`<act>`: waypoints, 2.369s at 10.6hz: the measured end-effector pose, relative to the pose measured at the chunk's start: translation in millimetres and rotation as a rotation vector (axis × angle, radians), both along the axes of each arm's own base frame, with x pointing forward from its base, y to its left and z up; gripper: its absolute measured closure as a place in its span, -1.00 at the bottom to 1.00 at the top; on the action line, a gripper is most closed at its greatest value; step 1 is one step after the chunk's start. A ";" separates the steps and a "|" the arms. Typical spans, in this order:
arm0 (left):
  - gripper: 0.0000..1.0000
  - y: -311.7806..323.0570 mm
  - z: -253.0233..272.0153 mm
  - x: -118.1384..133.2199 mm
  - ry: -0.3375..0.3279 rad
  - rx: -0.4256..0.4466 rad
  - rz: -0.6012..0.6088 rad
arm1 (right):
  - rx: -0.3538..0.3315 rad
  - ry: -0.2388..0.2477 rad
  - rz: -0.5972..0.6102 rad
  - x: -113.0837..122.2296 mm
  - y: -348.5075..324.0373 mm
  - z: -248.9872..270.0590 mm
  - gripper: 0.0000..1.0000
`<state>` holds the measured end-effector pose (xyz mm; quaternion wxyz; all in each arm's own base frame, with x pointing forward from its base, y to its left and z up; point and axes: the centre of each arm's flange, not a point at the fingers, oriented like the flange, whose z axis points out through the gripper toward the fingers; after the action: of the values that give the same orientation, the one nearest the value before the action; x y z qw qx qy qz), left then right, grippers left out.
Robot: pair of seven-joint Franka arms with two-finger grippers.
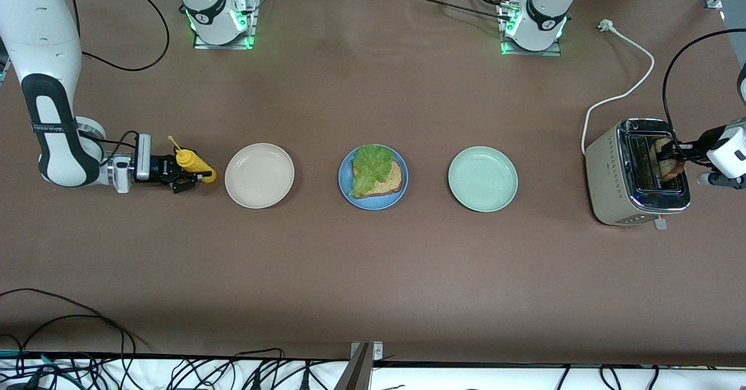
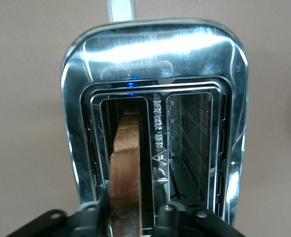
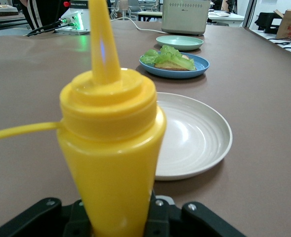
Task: Make sandwich in blue plate with both arms
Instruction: 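Lower the mustard with the right gripper while the left gripper grasps the toast, then release the mustard with the right gripper while the left gripper lifts the toast, then carry the toast slice with the left gripper over the blue plate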
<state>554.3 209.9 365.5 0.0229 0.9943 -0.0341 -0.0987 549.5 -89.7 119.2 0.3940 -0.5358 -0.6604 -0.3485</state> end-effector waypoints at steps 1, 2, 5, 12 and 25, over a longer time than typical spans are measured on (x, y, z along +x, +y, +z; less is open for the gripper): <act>0.29 3.1 0.0 -1.2 0.000 -0.002 -0.006 | 0.000 -0.002 0.001 0.6 1.5 0.1 0.45; 0.39 4.7 -0.2 -2.4 0.004 -0.005 -0.010 | -0.001 -0.002 -0.001 1.2 1.6 0.4 0.35; 0.73 4.3 5.9 -3.8 0.022 -0.015 -0.018 | -0.009 -0.005 -0.002 4.3 0.0 8.3 -0.22; 0.75 2.8 67.5 -0.6 -0.003 -0.007 -0.026 | -0.216 0.036 0.073 -7.0 -67.8 55.8 -1.00; 0.81 -153.9 157.7 16.3 -0.019 -0.095 -0.020 | -1.112 0.289 -0.363 32.9 -2.7 306.1 -1.00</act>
<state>570.5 56.0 523.1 0.0688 0.9926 -0.0489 -0.0877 582.4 -92.4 425.3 0.0749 -0.8076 -0.5814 0.0638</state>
